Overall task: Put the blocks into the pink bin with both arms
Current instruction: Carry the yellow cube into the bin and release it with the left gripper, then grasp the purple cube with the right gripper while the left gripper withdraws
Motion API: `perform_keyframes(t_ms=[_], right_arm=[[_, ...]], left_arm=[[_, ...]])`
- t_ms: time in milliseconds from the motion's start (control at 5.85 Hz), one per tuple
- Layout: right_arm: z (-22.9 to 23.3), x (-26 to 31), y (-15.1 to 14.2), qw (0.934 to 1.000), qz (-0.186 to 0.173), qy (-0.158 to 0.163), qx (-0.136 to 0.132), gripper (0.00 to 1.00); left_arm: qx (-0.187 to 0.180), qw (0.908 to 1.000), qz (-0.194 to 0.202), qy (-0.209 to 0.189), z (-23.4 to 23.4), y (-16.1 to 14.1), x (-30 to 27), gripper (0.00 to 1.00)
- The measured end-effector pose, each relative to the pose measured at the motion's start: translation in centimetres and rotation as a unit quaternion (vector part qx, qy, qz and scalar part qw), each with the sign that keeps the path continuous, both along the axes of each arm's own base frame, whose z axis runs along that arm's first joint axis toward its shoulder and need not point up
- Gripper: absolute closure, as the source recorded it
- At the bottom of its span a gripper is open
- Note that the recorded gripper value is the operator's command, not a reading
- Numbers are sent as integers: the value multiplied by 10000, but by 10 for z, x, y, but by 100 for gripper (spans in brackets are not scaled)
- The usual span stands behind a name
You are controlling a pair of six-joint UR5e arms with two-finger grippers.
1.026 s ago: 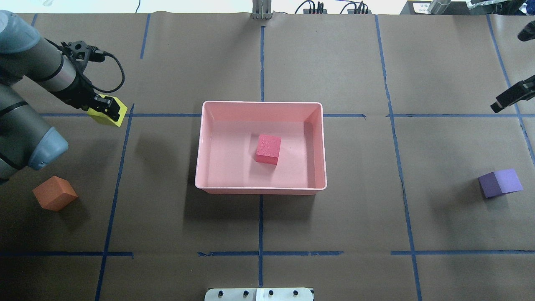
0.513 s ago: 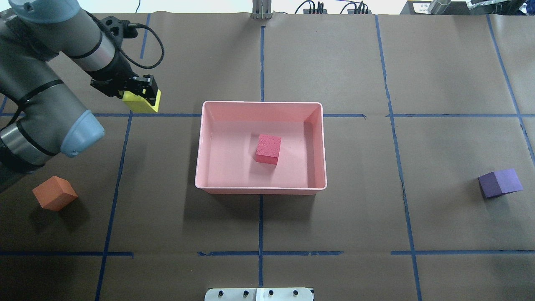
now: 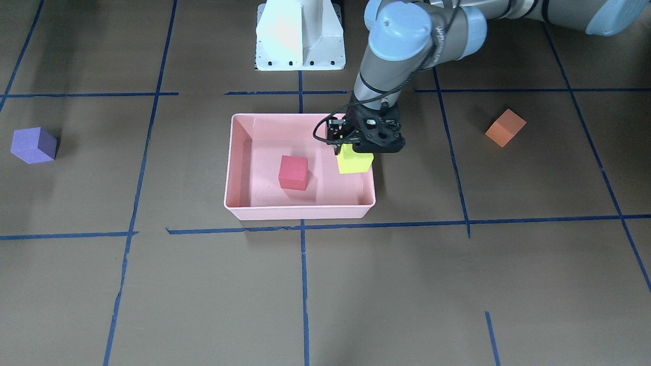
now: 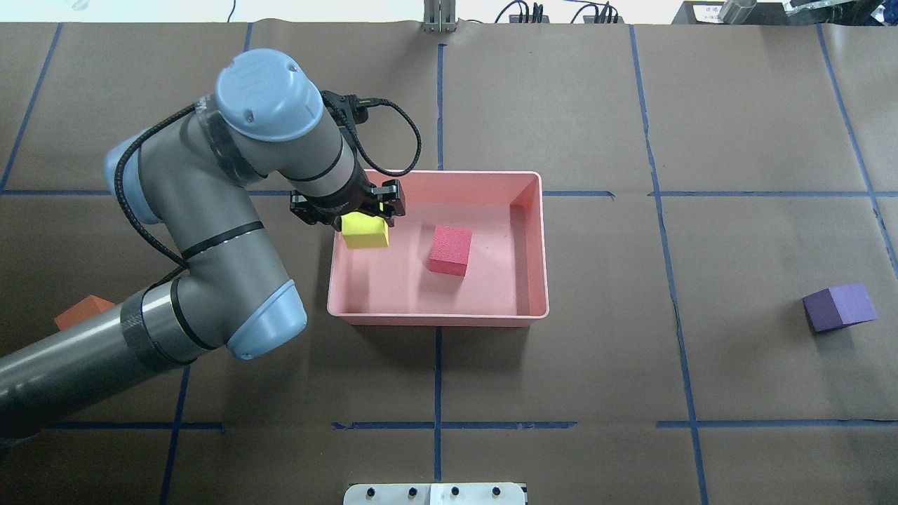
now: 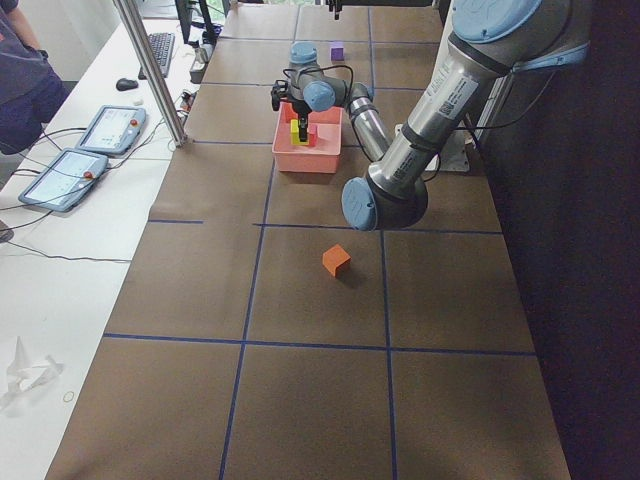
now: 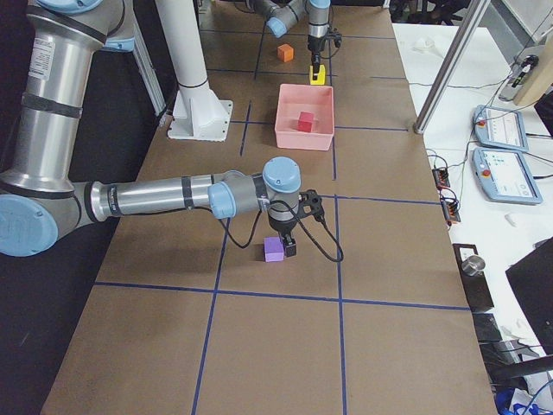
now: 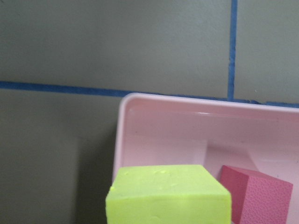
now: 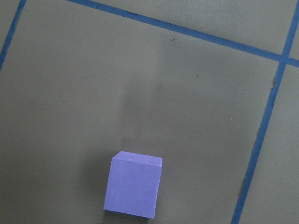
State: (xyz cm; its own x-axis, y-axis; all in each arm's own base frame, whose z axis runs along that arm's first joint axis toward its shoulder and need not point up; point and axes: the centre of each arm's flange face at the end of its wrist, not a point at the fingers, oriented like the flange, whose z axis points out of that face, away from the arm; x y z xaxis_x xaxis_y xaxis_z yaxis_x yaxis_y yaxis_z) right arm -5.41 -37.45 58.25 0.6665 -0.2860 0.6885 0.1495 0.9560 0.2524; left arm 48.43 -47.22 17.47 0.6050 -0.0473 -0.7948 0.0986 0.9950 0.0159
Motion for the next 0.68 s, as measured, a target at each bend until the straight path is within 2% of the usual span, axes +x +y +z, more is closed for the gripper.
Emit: perform_keyframes(t_ms=[684], right_arm=[[43,-75,20,9995,303,-2,-27,0]], left_arm=[[52,10000,-18,-54,2,9,9,0]])
